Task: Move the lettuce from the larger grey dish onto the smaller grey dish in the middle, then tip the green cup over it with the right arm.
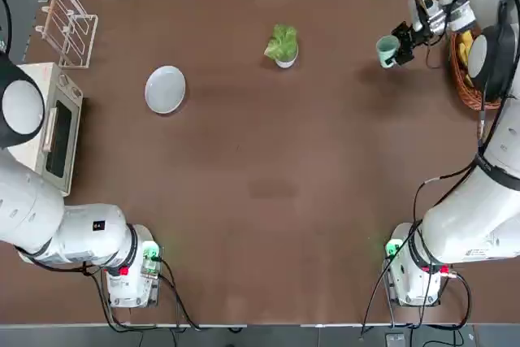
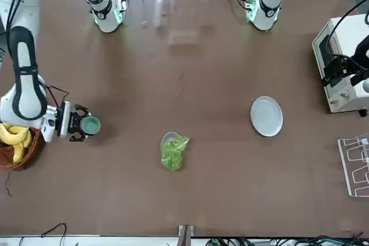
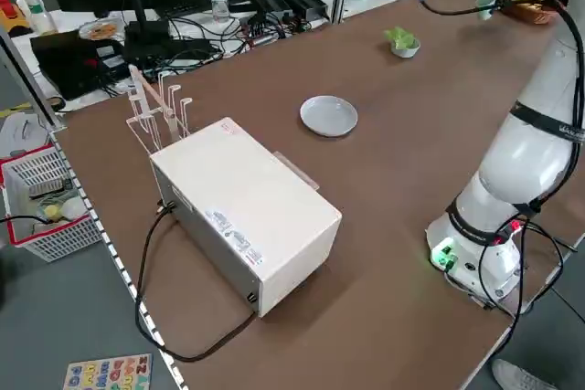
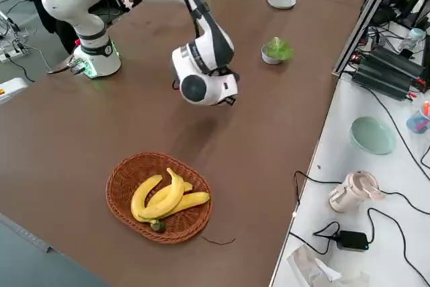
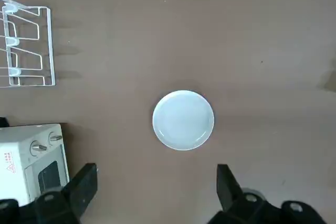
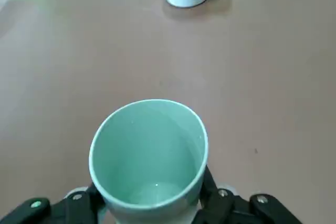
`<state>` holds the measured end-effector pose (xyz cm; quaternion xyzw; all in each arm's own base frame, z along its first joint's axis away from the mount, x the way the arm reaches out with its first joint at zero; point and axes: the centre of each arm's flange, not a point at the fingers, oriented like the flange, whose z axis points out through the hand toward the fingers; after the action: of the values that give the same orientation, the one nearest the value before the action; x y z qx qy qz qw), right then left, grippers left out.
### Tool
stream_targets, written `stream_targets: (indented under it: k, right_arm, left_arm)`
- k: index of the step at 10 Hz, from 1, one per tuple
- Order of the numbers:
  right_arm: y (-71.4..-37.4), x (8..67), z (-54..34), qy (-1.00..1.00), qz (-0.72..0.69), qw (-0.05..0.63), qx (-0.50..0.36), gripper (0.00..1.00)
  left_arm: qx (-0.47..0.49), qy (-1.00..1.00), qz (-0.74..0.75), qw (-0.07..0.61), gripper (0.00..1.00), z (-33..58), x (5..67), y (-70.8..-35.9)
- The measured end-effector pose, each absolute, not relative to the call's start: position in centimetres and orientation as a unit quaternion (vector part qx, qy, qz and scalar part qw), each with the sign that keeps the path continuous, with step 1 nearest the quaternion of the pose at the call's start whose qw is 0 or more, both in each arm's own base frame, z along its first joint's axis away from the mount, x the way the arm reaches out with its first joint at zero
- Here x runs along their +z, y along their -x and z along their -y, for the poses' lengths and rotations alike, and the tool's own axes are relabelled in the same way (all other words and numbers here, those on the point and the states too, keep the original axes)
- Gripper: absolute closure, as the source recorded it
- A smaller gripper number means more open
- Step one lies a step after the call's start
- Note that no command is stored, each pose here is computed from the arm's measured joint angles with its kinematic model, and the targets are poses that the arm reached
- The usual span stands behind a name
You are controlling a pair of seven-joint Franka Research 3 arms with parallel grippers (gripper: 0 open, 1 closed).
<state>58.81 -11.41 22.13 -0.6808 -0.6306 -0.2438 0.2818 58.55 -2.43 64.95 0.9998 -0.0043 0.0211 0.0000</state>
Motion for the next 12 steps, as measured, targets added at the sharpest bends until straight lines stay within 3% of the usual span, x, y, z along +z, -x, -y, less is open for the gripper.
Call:
stream_targets:
  k: [5, 9, 12]
  right_arm:
    - [-54.6, 18.1, 17.5, 0.626, 0.635, 0.310, -0.329, 0.32]
    - [-52.0, 12.8, 19.6, 0.631, 0.618, 0.335, -0.329, 0.32]
    - [-51.8, 12.6, 19.7, 0.632, 0.615, 0.337, -0.330, 0.30]
  left_arm:
    - [0.021, -1.000, 0.004, 0.000, 0.00, 2.4, 65.0, -58.6]
    - [0.022, -1.000, 0.004, 0.000, 0.00, 2.4, 65.0, -58.6]
    - [0.022, -1.000, 0.004, 0.000, 0.00, 2.4, 65.0, -58.6]
